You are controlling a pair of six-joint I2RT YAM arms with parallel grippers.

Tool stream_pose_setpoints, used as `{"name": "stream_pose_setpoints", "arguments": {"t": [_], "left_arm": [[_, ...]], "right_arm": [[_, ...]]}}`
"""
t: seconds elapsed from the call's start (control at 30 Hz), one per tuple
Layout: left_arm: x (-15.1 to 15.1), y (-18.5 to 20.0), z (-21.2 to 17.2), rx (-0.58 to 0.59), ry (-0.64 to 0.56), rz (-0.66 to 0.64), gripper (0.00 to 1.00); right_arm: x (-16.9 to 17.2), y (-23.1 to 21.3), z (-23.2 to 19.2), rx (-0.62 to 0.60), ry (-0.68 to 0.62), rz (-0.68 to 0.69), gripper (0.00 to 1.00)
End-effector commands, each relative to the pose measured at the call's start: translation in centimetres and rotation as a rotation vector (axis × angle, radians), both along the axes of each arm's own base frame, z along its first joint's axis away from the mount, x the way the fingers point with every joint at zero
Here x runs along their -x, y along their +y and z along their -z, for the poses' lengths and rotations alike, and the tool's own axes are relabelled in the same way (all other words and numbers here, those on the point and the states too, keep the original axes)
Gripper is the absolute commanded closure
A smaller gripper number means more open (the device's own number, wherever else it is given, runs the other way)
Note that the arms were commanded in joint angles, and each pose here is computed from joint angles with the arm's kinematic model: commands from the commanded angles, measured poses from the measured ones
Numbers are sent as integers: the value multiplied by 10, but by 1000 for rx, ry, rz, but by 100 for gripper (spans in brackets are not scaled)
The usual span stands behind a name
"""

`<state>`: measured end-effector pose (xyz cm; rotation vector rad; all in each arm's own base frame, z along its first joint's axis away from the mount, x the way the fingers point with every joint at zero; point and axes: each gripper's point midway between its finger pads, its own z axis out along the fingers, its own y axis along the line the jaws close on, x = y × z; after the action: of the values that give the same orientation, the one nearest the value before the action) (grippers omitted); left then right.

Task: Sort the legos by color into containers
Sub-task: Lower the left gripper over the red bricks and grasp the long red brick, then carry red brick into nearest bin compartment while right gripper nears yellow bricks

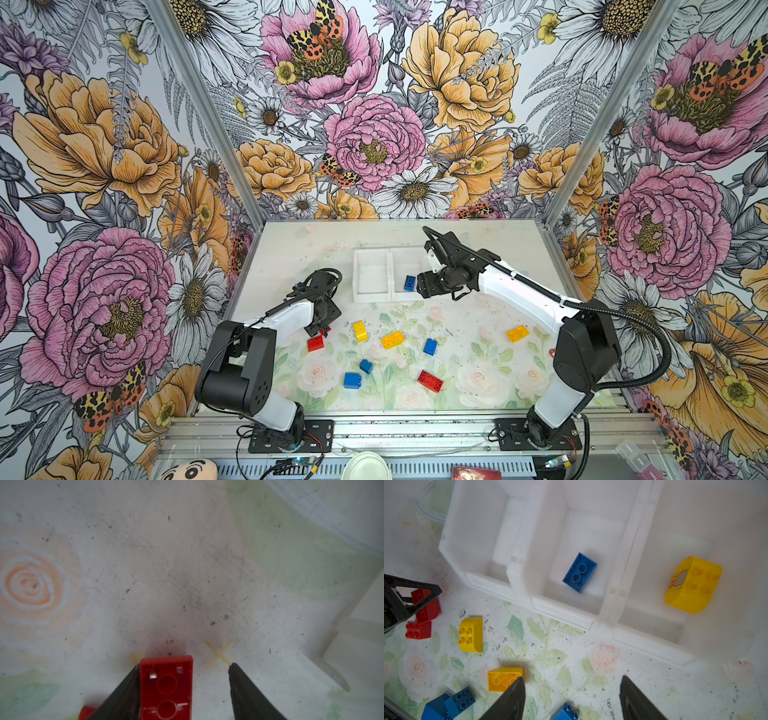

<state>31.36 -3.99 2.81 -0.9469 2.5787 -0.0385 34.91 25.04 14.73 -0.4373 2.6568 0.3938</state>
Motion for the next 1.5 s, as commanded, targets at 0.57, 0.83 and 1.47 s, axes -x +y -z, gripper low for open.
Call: {"name": "stream_pose_setpoints", "arguments": {"t": [0.57, 0.83, 1.47], "left_arm": [[-6, -18, -15, 2, -59, 57, 79], [-26, -34, -89, -101, -264, 121, 82], [-130, -157, -134, -81, -366, 547, 83]], "right_arm": [[5, -13, -9, -4, -23, 45, 28], [19, -24, -5, -14, -4, 74, 28], [37, -58, -13, -66, -12, 175, 18]]}}
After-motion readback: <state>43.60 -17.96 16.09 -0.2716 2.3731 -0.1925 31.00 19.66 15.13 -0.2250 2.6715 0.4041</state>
